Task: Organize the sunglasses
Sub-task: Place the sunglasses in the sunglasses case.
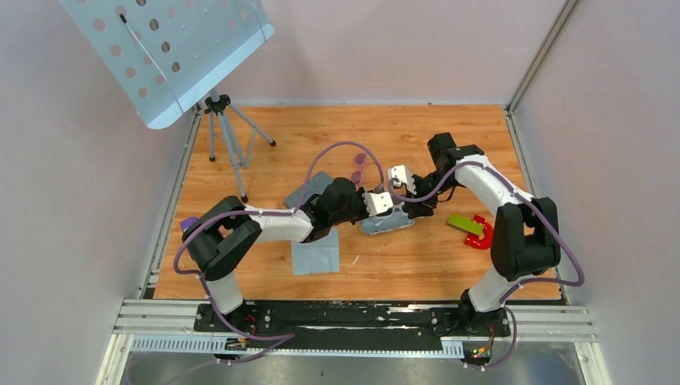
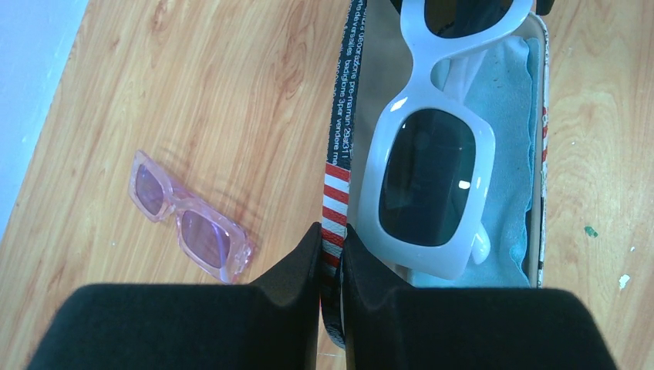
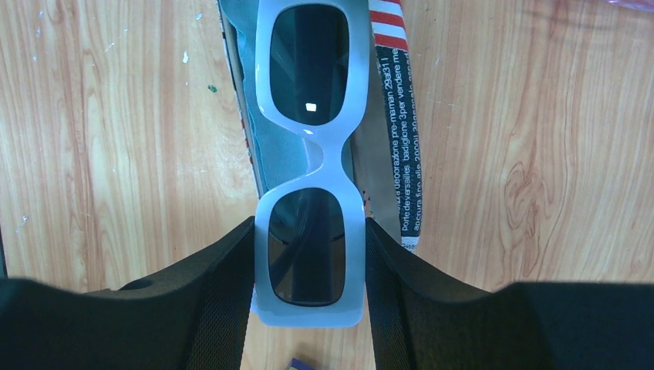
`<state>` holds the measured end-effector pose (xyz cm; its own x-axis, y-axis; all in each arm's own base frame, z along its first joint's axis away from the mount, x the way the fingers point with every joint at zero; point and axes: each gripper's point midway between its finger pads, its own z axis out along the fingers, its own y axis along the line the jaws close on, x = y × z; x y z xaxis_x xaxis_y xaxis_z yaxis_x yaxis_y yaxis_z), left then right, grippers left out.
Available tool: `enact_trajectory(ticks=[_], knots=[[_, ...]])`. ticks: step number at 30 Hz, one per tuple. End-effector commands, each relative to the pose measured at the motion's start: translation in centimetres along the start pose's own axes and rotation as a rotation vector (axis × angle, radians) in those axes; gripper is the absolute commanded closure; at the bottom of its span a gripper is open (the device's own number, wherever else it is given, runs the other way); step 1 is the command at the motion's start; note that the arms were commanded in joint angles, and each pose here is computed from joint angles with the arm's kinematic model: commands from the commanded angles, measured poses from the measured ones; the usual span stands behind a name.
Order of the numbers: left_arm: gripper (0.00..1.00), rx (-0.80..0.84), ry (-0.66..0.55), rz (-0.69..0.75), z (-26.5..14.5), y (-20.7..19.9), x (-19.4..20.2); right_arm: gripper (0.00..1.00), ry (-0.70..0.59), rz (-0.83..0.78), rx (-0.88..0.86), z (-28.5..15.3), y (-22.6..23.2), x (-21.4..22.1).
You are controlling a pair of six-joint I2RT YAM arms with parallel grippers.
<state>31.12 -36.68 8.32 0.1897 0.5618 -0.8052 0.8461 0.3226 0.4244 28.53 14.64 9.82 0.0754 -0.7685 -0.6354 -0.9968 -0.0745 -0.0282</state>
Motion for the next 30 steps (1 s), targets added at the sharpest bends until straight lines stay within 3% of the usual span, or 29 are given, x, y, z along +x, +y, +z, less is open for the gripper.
enact_trajectory(ticks=[1, 9, 30], knots=[[1.00, -0.027, -0.069, -0.018, 0.2, 1.1, -2.0, 0.76, -0.016, 0.052, -0.020, 0.9, 0.3, 0.9], [1.00, -0.036, -0.072, -0.019, 0.1, 1.3, -2.1, 0.76, -0.004, 0.054, -0.083, 1.8, 1.8, 1.9], [1.00, -0.017, -0.089, -0.015, 0.2, 1.0, -2.5, 0.75, -0.111, 0.060, -0.139, 3.2, 1.5, -1.6]])
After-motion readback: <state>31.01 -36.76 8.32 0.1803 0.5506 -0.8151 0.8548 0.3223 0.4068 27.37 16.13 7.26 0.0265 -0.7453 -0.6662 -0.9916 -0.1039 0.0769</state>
